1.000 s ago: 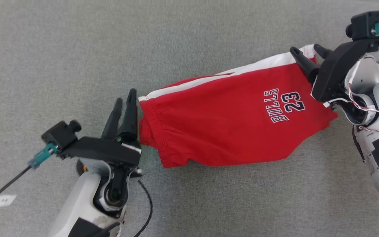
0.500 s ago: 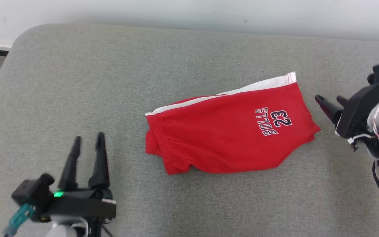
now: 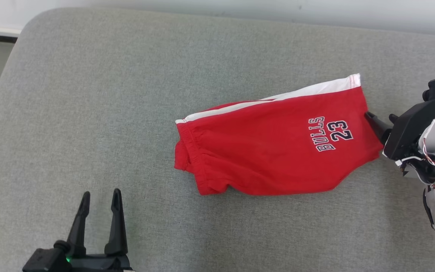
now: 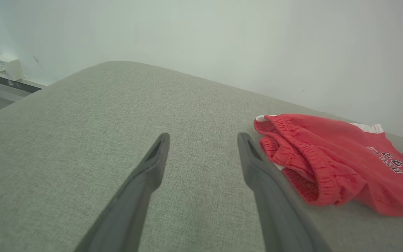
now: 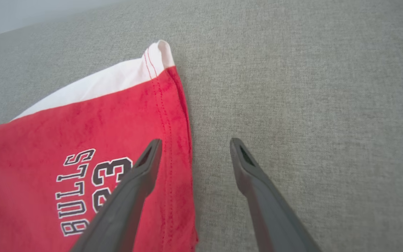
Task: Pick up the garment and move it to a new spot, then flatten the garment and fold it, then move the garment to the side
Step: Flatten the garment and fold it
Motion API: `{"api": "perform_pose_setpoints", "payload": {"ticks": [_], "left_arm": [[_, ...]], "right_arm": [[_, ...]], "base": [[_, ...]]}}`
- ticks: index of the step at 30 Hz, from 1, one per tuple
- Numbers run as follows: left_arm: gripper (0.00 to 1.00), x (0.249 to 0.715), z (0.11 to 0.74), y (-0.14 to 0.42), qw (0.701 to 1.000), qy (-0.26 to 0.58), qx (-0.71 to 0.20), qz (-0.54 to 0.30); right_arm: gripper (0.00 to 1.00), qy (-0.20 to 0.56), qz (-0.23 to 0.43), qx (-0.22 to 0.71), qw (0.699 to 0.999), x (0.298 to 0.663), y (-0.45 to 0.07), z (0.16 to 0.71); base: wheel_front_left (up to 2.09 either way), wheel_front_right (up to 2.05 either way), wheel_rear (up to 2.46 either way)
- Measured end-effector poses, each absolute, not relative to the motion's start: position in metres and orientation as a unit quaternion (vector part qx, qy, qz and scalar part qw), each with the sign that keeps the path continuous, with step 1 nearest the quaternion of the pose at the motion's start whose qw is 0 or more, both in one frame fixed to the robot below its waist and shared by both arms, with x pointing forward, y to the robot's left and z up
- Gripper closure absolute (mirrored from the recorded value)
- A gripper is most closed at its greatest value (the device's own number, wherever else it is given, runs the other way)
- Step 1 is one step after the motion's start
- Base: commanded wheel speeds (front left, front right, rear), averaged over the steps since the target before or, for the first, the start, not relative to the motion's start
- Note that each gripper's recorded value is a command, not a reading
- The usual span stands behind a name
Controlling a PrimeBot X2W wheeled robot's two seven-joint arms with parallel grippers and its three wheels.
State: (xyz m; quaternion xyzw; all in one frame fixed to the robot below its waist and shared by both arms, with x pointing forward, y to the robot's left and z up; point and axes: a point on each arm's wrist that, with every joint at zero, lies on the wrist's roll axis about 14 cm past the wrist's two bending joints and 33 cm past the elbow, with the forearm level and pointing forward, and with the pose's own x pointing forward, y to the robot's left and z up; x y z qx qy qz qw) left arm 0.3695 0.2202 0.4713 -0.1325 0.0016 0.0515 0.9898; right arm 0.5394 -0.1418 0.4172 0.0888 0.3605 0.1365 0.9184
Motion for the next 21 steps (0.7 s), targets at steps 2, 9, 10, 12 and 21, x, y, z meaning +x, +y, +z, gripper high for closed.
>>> {"api": "perform_pose_setpoints", "payload": {"ticks": [2,9,10,12,21], "left_arm": [[0.00,0.367,0.466,0.220,0.989,0.010,-0.134,0.055],[0.00,0.364,0.455,0.229,0.988,0.026,-0.136,0.072],[0.00,0.364,0.454,0.230,0.987,0.028,-0.137,0.074],[0.00,0.364,0.453,0.232,0.987,0.027,-0.141,0.077],[0.00,0.362,0.450,0.228,0.984,0.031,-0.158,0.077]], "right_arm": [[0.00,0.365,0.134,0.089,0.917,0.542,-0.141,0.412],[0.00,0.406,0.151,0.067,0.899,0.542,-0.120,0.387],[0.00,0.414,0.156,0.066,0.894,0.540,-0.115,0.385],[0.00,0.425,0.161,0.051,0.889,0.538,-0.112,0.381],[1.00,0.442,0.166,0.007,0.881,0.532,-0.108,0.377]], "base": [[0.00,0.00,0.00],[0.00,0.00,0.00],[0.00,0.00,0.00],[0.00,0.00,0.00],[0.00,0.00,0.00]]}}
